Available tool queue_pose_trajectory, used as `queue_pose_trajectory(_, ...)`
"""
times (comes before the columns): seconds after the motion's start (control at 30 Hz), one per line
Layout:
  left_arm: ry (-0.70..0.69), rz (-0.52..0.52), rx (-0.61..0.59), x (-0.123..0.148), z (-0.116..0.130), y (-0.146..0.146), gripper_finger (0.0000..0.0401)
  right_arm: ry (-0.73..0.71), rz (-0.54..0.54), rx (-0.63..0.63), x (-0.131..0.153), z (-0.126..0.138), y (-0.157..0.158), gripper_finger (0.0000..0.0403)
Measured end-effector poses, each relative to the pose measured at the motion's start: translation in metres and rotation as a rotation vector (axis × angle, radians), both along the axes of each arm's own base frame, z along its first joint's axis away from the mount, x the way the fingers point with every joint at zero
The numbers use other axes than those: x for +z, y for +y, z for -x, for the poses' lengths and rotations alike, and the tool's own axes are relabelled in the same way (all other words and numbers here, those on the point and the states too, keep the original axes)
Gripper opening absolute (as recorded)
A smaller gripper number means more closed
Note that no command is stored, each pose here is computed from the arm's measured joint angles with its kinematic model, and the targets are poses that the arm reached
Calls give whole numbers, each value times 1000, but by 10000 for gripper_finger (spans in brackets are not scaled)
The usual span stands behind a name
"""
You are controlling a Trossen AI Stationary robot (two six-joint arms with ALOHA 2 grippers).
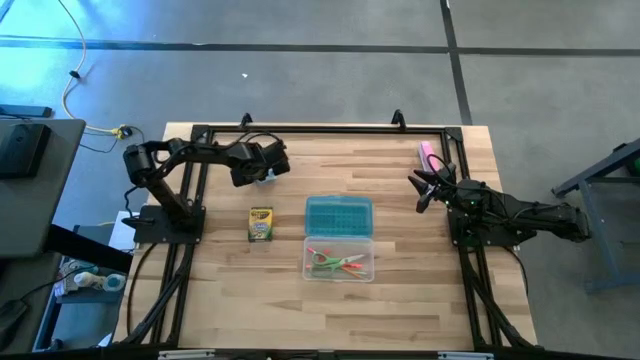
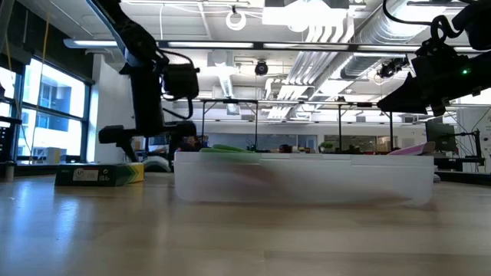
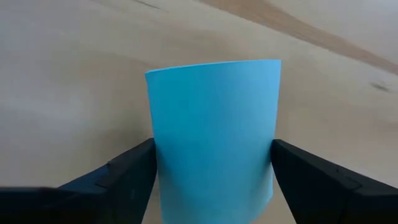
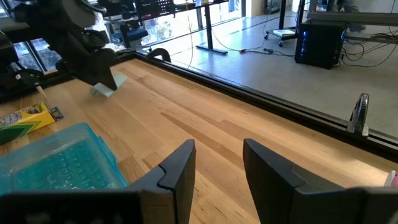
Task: Pack school essentials
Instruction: Put the blue sticky note into the blue supply box
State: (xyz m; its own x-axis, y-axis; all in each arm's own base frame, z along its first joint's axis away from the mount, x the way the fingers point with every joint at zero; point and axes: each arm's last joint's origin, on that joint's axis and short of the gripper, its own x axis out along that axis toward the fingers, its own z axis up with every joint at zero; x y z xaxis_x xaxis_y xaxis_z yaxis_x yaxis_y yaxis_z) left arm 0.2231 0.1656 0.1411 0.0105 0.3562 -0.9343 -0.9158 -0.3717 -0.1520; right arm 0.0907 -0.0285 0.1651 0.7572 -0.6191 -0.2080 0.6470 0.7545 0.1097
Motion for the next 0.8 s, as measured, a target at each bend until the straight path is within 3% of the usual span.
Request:
queue_pose_trajectory(0.23,-64,-113,-201,13,-20,-12,289,0,0,0,0,0,0,126)
queue_pose_trajectory(0.43,-161,-274,-417,32,-40,-20,289,1,0,0,0,0,0,126)
queue_pose_trajectory(0.6,-271,-429,-674,51,-60,-26,289,1,0,0,0,0,0,126)
queue_pose_trajectory(0.8,-340,-486,-1013,78,-85,-45,289,1,0,0,0,0,0,126)
